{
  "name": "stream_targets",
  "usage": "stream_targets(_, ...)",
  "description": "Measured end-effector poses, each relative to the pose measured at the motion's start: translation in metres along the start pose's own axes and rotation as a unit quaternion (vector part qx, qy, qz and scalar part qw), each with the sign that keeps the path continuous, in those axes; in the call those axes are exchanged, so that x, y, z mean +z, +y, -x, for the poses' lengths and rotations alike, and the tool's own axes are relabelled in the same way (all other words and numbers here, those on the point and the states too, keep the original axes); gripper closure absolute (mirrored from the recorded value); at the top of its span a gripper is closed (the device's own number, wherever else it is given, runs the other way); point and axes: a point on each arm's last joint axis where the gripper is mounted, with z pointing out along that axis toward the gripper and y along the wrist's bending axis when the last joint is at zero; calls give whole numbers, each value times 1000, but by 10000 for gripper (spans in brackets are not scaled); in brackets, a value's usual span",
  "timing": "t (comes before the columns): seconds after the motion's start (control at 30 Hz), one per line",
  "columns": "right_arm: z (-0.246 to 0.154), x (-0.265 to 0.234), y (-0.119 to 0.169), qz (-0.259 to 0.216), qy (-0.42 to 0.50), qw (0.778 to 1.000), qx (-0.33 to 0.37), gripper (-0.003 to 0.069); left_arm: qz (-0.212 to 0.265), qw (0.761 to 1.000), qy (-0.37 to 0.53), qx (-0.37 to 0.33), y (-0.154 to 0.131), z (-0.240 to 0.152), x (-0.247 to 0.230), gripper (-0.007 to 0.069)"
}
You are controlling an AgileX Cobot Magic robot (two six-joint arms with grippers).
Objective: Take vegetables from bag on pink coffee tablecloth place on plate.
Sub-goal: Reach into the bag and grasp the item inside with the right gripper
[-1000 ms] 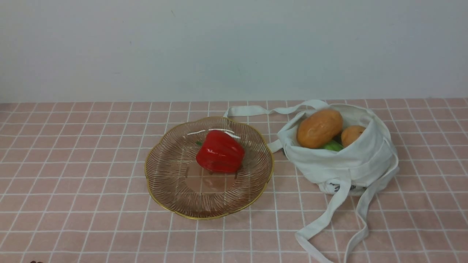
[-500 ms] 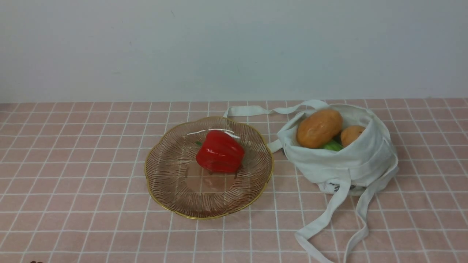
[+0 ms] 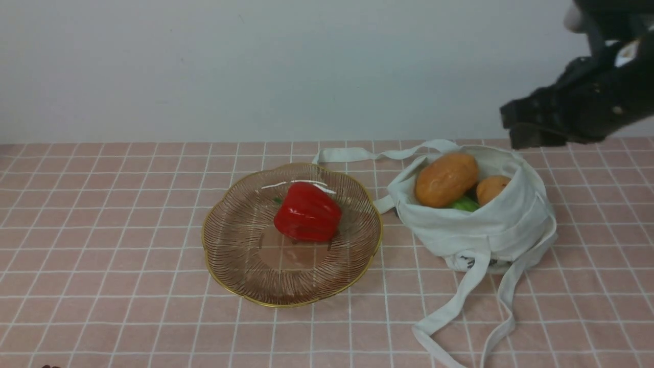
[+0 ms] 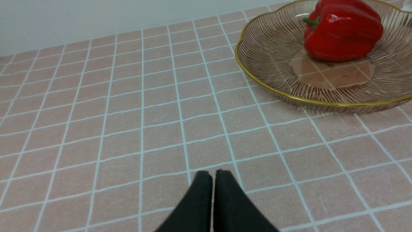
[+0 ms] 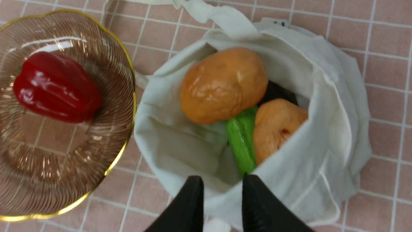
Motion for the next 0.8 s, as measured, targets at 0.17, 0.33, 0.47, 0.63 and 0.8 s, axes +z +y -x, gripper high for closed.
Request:
stream_targets(0.17,20,68,5,-12,43,999,26,216,0,1000,0,0,0,0,0,630)
stream_targets(0.33,23,116,0,-27,63,993,93,43,0,1000,0,0,0,0,0,630)
stream_targets(0.47,22,149,-6,-41,79,986,144,-26,0,1000,0,0,0,0,0,630)
stream_targets(0.63,13,170,-5,-28,100,981,166,-19,0,1000,0,0,0,0,0,630)
stream_targets(0.8,12,173,-3,-17,108,983,148,110,0,1000,0,0,0,0,0,630)
